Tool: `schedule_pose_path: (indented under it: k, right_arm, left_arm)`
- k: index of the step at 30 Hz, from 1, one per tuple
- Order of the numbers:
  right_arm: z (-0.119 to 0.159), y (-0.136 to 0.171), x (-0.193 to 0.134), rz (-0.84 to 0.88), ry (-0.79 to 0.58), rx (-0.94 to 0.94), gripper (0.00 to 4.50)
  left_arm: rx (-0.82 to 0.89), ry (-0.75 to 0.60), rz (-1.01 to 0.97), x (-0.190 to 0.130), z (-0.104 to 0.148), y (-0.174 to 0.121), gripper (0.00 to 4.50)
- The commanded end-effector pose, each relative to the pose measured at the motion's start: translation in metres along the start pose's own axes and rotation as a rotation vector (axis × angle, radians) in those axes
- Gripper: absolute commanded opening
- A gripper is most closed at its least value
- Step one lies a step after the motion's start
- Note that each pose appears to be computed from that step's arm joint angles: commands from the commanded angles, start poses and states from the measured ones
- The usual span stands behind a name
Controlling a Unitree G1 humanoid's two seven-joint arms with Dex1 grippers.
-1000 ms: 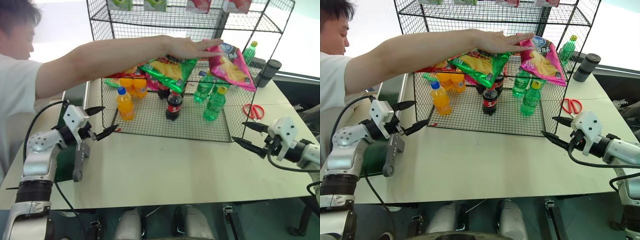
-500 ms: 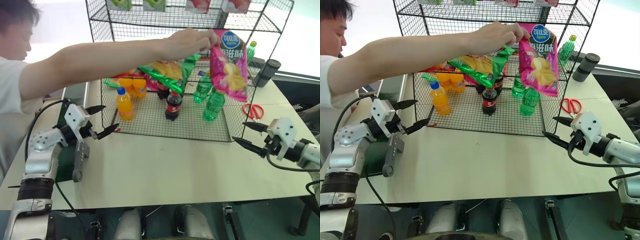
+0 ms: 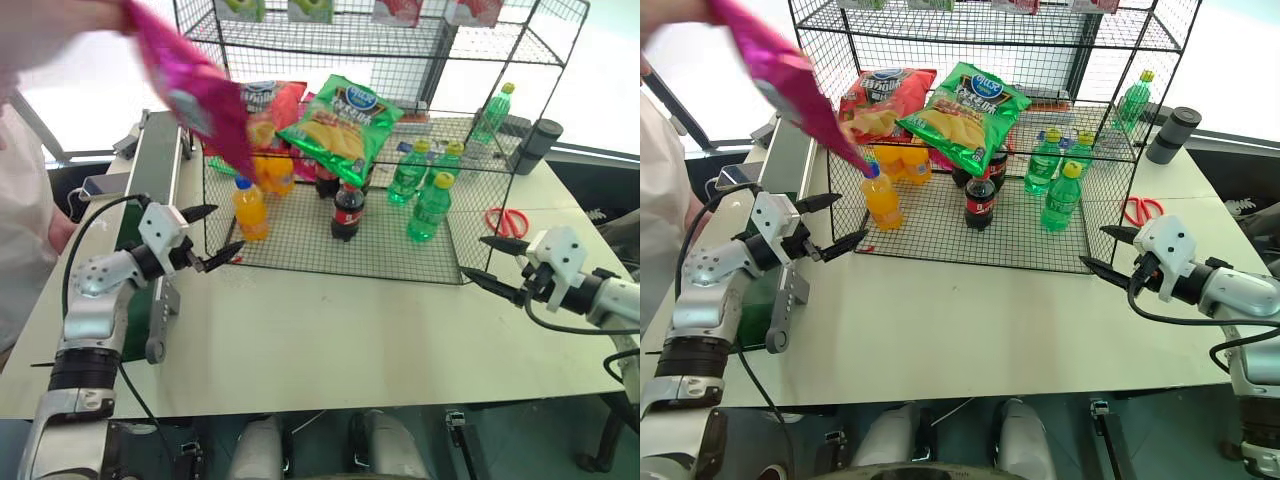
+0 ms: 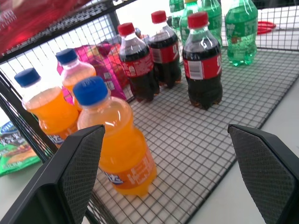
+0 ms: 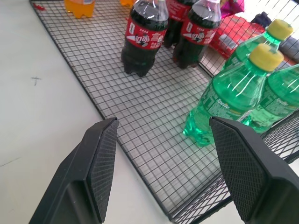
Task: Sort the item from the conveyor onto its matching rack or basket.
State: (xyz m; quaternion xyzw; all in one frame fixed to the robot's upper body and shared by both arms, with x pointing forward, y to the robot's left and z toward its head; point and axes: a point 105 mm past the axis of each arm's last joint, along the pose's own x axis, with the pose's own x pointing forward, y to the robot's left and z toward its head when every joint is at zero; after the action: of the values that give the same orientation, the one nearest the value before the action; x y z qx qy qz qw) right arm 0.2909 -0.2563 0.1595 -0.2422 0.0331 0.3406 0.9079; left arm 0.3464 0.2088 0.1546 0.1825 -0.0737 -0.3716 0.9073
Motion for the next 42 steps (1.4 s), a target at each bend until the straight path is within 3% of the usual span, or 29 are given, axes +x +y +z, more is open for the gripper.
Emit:
schedule_pose_path:
  k: [1, 33, 42]
  right_arm:
    - [0.009, -0.006, -0.001, -0.035, -0.034, -0.027, 3.22]
    - [0.01, -0.002, 0.016, 0.019, -0.039, -0.017, 3.22]
    - [0.022, 0.004, 0.025, 0.072, -0.1, -0.002, 3.22]
  left_arm:
    - [0.011, -0.014, 0.021, 0.001, 0.005, 0.002, 4.5]
    - [-0.031, 0.006, 0.075, -0.018, 0.004, -0.002, 4.5]
    - [-0.002, 0.033, 0.104, -0.031, 0.002, -0.005, 4.5]
